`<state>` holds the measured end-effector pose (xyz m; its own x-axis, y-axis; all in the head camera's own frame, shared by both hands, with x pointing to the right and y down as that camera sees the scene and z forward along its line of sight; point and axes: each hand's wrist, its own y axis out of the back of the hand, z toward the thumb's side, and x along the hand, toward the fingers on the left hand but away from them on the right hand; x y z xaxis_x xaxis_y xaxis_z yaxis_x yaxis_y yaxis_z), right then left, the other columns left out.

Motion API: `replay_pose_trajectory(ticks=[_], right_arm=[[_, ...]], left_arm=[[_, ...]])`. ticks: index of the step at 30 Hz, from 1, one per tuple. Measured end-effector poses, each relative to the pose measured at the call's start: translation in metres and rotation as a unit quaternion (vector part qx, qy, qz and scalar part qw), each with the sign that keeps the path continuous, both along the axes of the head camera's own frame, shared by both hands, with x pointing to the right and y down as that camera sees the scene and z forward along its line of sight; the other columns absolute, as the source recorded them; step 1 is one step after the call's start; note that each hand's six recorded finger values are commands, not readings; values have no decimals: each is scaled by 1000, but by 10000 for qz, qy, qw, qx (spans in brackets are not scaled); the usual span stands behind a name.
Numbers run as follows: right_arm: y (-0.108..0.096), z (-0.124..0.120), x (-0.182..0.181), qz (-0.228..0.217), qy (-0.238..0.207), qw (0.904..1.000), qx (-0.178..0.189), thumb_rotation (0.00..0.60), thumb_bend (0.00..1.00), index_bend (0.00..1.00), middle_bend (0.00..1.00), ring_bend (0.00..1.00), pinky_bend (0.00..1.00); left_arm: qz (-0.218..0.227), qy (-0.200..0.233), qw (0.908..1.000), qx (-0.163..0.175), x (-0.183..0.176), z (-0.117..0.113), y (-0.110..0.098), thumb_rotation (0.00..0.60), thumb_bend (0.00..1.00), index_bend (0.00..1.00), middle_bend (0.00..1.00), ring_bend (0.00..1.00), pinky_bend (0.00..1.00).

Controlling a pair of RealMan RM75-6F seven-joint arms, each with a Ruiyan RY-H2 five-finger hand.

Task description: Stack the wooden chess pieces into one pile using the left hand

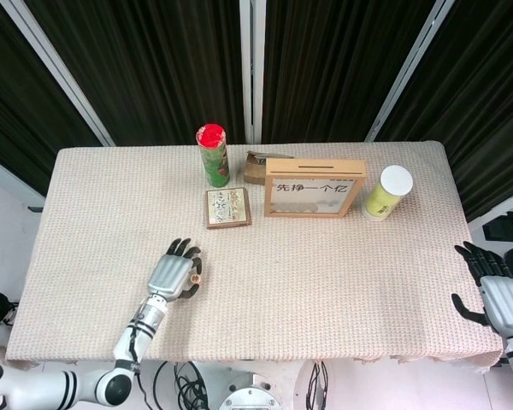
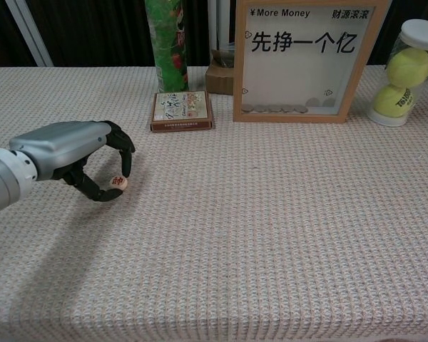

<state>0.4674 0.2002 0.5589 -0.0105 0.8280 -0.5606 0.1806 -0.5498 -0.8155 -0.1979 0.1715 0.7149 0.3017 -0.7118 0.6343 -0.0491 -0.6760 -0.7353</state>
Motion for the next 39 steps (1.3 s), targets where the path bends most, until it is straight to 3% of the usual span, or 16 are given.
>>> replay_pose_trajectory(ticks=[7, 14, 29, 39], right_arm=[[1, 1, -2, -34, 2, 10000, -32, 600, 337, 0, 0, 0, 0], [1, 2, -4, -80, 5, 10000, -39, 600, 337, 0, 0, 0, 0], [2, 3, -6, -95, 24, 9999, -57, 600, 337, 0, 0, 0, 0], [2, 4, -5, -87, 37, 9999, -55, 600, 337, 0, 0, 0, 0]], left_arm=[[-16, -14, 9999, 138, -4, -24, -8, 600, 290, 503, 190, 0, 7], [-240, -358, 9990, 92, -34, -43, -18, 600, 290, 503, 190, 0, 7], [-592, -516, 9969, -92, -74, -26, -24, 600, 290, 503, 190, 0, 5], [-569, -419, 9975, -30, -71, -26, -27, 600, 290, 503, 190, 0, 5]])
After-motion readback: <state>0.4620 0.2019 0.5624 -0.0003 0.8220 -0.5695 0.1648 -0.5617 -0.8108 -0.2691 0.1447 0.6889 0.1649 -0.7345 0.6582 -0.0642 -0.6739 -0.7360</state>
